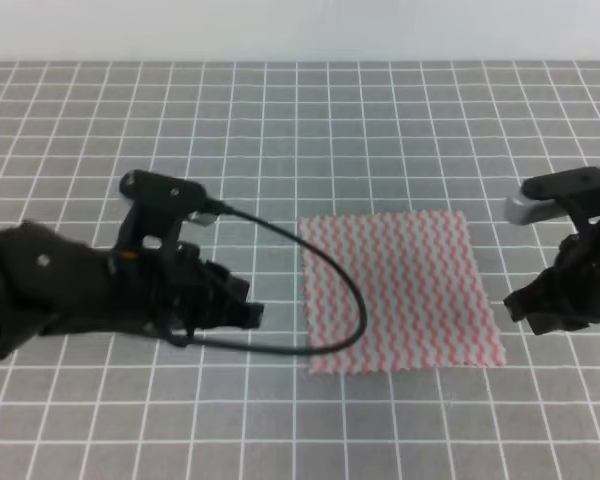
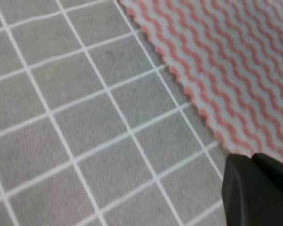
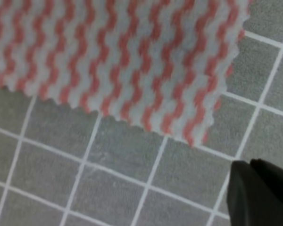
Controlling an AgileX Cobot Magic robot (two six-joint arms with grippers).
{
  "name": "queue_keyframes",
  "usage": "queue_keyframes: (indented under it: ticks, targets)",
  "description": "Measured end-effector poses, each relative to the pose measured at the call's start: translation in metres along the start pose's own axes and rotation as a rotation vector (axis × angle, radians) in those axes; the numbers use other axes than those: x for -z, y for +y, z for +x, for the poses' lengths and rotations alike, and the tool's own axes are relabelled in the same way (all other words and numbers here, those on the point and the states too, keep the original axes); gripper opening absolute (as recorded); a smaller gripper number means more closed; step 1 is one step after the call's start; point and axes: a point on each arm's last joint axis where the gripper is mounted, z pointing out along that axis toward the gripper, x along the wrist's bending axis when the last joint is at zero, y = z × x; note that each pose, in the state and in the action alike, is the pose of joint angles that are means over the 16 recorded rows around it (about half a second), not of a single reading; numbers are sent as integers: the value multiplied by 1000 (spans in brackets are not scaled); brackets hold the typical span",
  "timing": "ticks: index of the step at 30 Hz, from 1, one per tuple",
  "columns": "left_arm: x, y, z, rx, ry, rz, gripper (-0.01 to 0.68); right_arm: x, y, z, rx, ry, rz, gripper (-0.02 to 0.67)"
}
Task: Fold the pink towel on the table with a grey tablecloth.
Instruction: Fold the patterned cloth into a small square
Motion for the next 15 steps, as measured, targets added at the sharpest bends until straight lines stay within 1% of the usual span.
queue_keyframes:
  ticks: [10,15]
  targets:
    - [-20,17,3,-15,2,-1,0,-33,12,0,-63,29,45,204]
    - [-26,18,5,-19,6,5,0,-46,14,-2,-88,40,58,251]
